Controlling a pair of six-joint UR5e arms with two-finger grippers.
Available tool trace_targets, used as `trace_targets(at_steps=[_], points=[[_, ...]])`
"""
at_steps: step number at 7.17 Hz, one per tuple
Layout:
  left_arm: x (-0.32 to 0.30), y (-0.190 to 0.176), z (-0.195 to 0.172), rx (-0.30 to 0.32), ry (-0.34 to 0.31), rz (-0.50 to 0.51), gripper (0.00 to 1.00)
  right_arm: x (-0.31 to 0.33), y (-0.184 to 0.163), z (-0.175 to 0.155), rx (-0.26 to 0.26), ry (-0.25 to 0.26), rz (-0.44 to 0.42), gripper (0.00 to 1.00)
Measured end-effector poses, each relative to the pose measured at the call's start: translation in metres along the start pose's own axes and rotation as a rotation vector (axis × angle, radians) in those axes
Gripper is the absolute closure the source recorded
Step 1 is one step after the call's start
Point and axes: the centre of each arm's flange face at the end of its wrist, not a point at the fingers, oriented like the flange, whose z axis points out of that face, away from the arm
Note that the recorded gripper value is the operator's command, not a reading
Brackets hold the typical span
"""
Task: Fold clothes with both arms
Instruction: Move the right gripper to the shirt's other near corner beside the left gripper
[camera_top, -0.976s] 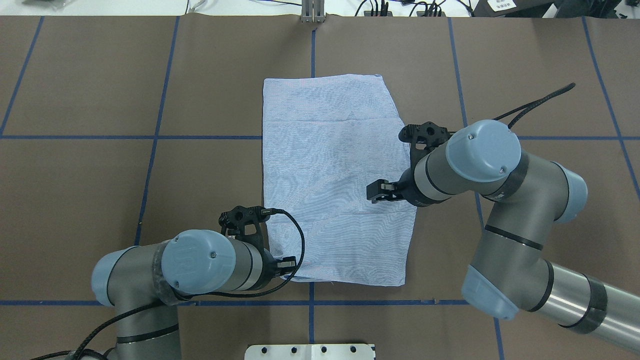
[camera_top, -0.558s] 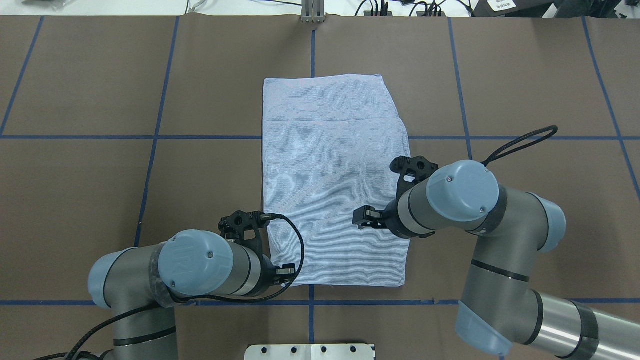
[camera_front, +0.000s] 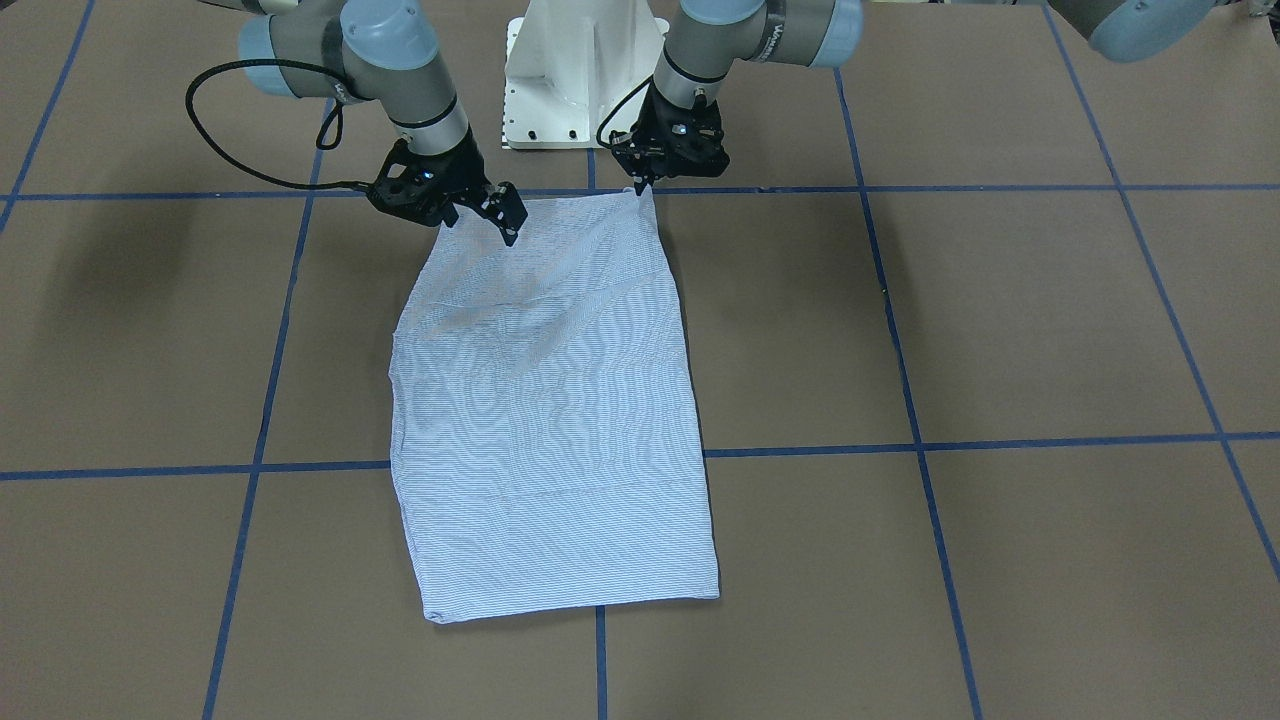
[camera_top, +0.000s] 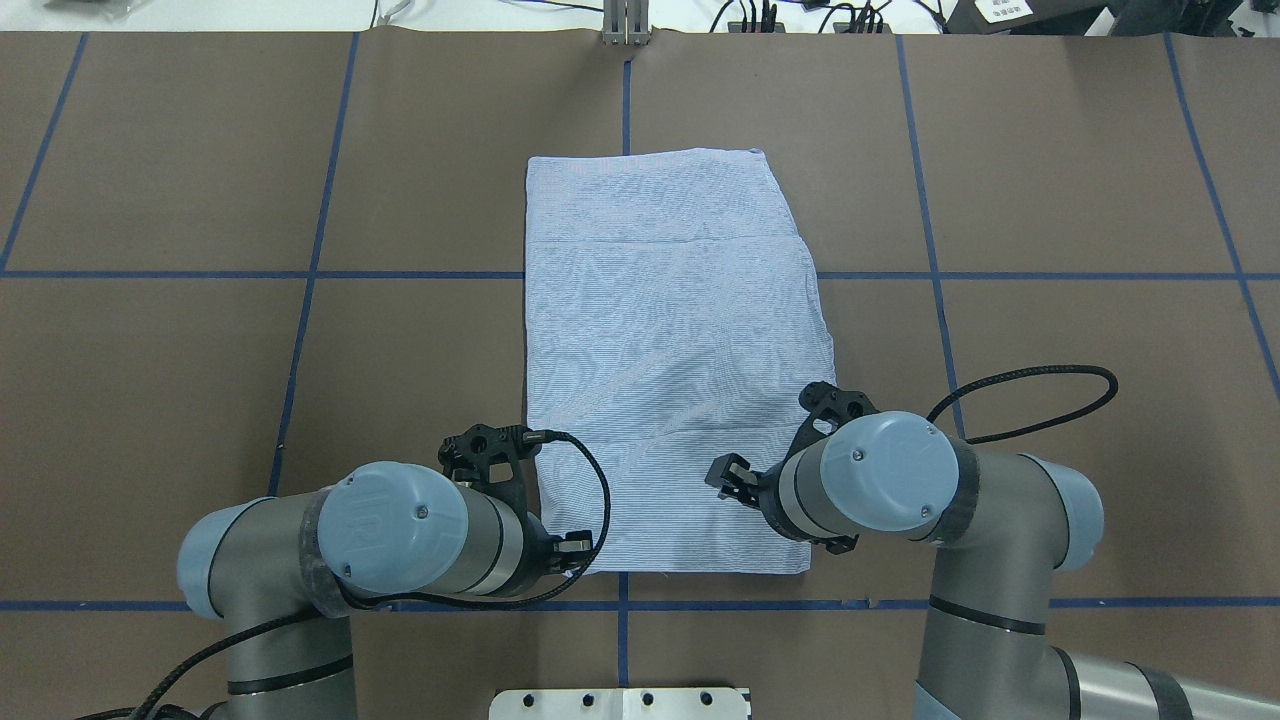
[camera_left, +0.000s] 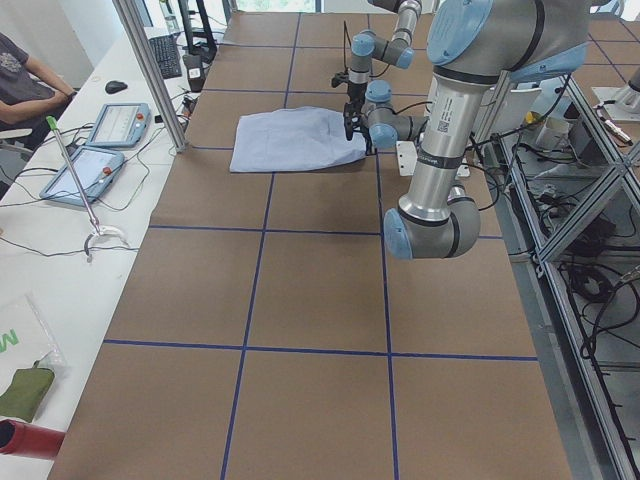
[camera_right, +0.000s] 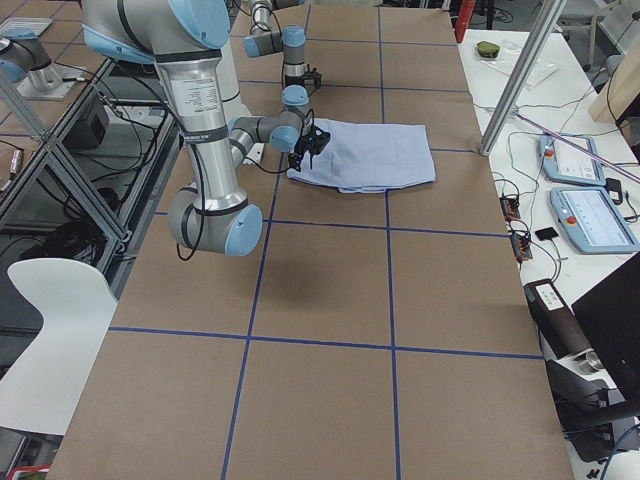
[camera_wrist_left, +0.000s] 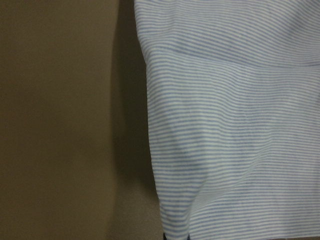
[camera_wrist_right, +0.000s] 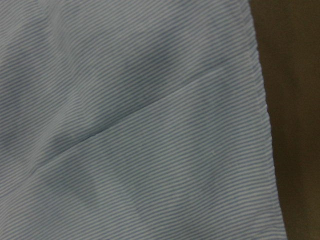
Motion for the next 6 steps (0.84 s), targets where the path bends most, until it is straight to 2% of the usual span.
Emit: trace_targets(at_steps=[2, 4, 6], points=[[0.001, 0.001, 0.001, -0.001, 0.001, 0.001, 1.0, 0.009, 0.006, 0.007, 0.019, 0.073, 0.039, 0.0], [0.001, 0.001, 0.001, -0.001, 0.0, 0.001, 1.0, 0.011, 0.018, 0.013, 0.022, 0.129, 0.038, 0.0], [0.001, 0.001, 0.002, -0.001, 0.0, 0.001, 1.0, 0.01, 0.033, 0.017, 0.014, 0.153, 0.026, 0.0]])
